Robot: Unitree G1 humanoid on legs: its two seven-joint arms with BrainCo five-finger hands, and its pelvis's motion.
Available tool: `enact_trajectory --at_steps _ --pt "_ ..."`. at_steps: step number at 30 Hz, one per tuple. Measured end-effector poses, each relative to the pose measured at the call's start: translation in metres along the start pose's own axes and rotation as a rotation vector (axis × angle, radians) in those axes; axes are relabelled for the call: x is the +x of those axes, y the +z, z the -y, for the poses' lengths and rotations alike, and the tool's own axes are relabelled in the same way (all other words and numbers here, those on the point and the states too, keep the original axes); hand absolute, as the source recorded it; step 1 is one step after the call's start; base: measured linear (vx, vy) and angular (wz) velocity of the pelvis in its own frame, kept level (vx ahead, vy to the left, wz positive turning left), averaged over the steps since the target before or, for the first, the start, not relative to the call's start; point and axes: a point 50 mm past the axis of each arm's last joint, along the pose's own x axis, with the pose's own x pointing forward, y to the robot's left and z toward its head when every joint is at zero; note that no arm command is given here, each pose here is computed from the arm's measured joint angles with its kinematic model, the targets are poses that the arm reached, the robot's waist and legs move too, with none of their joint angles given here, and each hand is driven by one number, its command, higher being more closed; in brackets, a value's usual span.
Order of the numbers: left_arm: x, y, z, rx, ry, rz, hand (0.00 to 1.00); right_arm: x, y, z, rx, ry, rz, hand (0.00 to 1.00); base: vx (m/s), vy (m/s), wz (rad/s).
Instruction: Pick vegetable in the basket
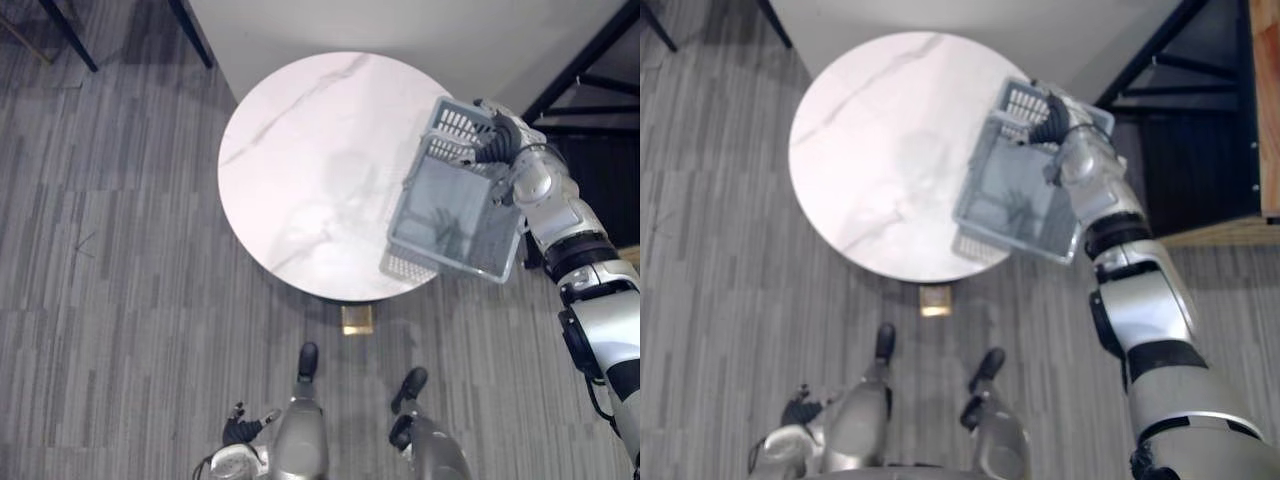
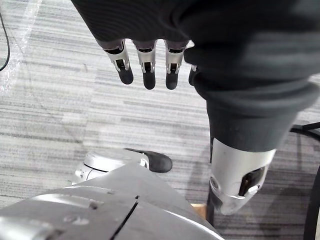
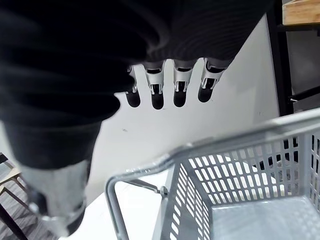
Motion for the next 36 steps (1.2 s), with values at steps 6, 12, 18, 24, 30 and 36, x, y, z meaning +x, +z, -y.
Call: enact_trajectory --at_steps 6,12,18,24,30,36 --pt "0.0 0.0 0.0 0.001 0.0 0.002 0.0 -0.003 -0.006 -0.017 -0.022 0.042 -0.022 0.0 0.0 0.0 0.0" --pt "0.0 0.001 0.001 0.0 -0.001 0.005 0.0 -0.003 -0.01 -0.011 -0.024 -0.003 -0.029 0.0 0.0 0.003 0.02" --pt "0.0 -0.002 0.0 0.002 0.0 -0.008 0.0 -0.005 -0.022 -0.005 -0.054 -0.012 -0.072 0.0 0.01 0.004 0.05" --pt "0.0 -0.002 0.002 0.011 -0.008 -0.01 0.0 -0.006 -0.028 0.002 -0.05 -0.05 -0.097 0.0 0.0 0.0 0.03" --pt "0.0 -0.002 0.001 0.012 -0.005 -0.009 0.0 -0.005 -0.033 0.007 -0.029 -0.075 -0.135 0.0 0.0 0.0 0.0" --pt "0.001 0.0 0.0 0.012 -0.002 -0.005 0.0 -0.003 -0.029 0.012 -0.032 -0.087 -0.125 0.0 0.0 0.0 0.0"
